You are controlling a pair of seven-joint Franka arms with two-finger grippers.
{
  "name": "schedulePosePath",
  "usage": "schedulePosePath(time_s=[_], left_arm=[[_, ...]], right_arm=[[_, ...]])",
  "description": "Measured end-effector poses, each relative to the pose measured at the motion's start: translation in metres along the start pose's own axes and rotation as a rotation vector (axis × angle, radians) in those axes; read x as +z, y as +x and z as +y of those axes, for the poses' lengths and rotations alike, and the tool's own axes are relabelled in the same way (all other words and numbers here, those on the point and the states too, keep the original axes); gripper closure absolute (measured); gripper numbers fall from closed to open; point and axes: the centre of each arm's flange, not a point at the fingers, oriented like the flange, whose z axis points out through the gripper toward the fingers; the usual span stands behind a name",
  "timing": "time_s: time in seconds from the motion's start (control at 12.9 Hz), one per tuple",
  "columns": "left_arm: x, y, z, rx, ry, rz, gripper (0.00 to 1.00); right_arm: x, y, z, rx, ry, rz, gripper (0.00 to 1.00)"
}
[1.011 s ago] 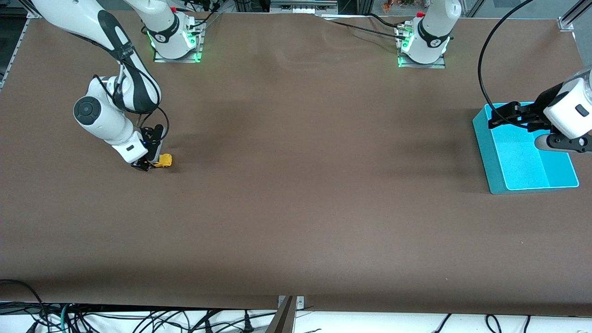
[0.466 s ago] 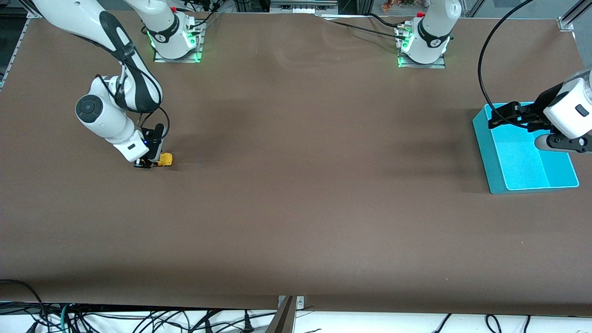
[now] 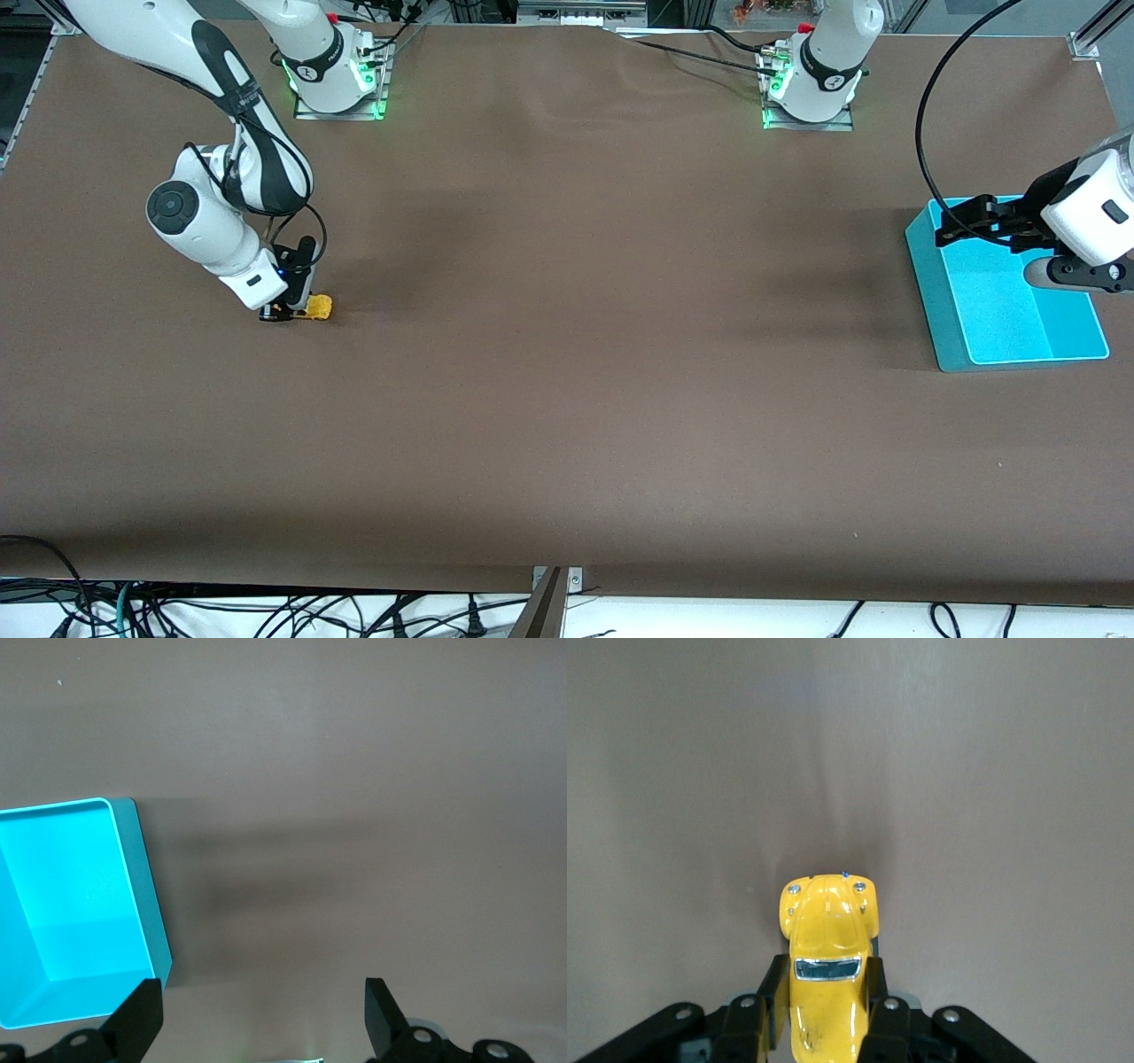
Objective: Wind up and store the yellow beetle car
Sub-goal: 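Press the car down and drag it backward with the right gripper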
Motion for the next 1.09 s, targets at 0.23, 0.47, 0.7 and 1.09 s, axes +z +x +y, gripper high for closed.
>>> schedulePosePath(time_s=[0.23,0.47,0.7,1.09], left_arm=[[0.000,0.000,0.000,0.000,0.000,0.000,0.00],[0.000,0.000,0.000,0.000,0.000,0.000,0.00],[0.000,0.000,0.000,0.000,0.000,0.000,0.00],[0.000,0.000,0.000,0.000,0.000,0.000,0.00]], right_arm=[[-0.008,0.037,0.002,-0.064,-0.020,0.026,0.62],[-0.014,0.062,0.003,-0.101,-0.032,0.045,0.62],[-0.005,0.062,0.001,-0.101,-0.017,0.044,0.62],[0.005,0.062,0.001,-0.100,0.000,0.045,0.62]])
